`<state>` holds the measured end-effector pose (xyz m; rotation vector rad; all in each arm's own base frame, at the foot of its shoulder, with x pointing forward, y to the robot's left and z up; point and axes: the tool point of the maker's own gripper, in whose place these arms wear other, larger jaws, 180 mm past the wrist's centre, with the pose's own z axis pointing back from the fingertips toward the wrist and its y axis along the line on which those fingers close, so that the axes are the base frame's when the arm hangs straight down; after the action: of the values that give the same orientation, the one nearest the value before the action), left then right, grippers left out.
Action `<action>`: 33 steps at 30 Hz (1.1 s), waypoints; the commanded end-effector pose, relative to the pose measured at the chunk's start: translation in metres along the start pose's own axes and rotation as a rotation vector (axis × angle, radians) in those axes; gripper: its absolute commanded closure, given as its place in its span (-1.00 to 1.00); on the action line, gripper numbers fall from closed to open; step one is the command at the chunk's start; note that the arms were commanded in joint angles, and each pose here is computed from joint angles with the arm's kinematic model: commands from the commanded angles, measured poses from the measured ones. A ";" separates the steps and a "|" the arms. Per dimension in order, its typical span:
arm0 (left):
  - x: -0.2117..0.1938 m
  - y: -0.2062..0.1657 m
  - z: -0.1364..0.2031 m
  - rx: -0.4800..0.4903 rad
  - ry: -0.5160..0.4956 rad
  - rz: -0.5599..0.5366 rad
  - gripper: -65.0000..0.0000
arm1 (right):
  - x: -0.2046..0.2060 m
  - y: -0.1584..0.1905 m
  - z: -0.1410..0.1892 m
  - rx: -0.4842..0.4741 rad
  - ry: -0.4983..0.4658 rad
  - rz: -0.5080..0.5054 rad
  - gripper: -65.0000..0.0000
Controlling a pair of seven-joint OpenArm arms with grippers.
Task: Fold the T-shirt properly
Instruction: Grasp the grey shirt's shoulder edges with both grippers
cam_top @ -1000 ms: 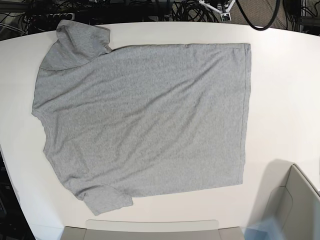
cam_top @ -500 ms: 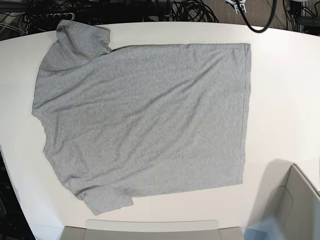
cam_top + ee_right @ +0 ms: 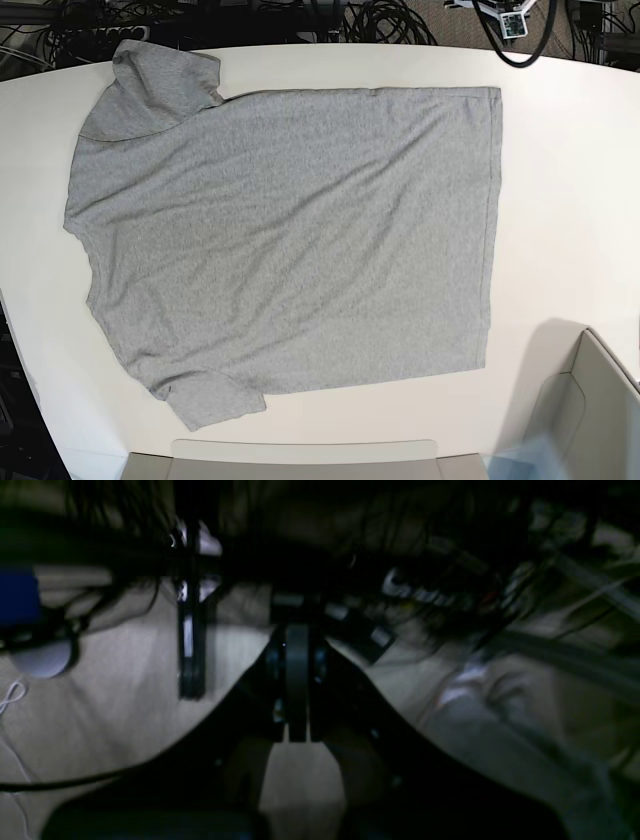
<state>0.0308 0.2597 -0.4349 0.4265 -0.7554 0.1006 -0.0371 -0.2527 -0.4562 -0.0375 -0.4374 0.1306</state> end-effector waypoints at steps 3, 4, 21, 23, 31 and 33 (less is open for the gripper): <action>0.036 0.010 0.011 0.016 -0.105 -0.013 1.00 | 0.030 -0.003 0.018 -0.006 -0.085 0.009 1.00; 0.045 0.012 0.014 0.017 -0.126 -0.015 1.00 | 0.043 -0.004 0.023 -0.009 -0.118 0.014 1.00; 0.165 0.009 0.031 0.019 -0.445 0.041 1.00 | 0.207 0.006 0.062 -0.014 -0.571 0.068 1.00; 0.176 -0.004 0.028 -0.010 -0.473 0.066 1.00 | 0.219 0.007 0.061 -0.019 -0.608 0.052 1.00; 0.218 -0.059 0.027 -0.149 -0.586 0.151 1.00 | 0.261 0.013 0.059 -0.015 -0.741 0.008 0.99; 0.224 -0.061 0.027 -0.155 -0.603 0.157 1.00 | 0.273 0.014 0.060 -0.015 -0.776 0.006 0.99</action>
<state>0.1903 0.1782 -0.2969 0.2334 -1.3393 0.0683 0.1777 -0.2044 -0.2984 -0.0091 -1.1742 0.1399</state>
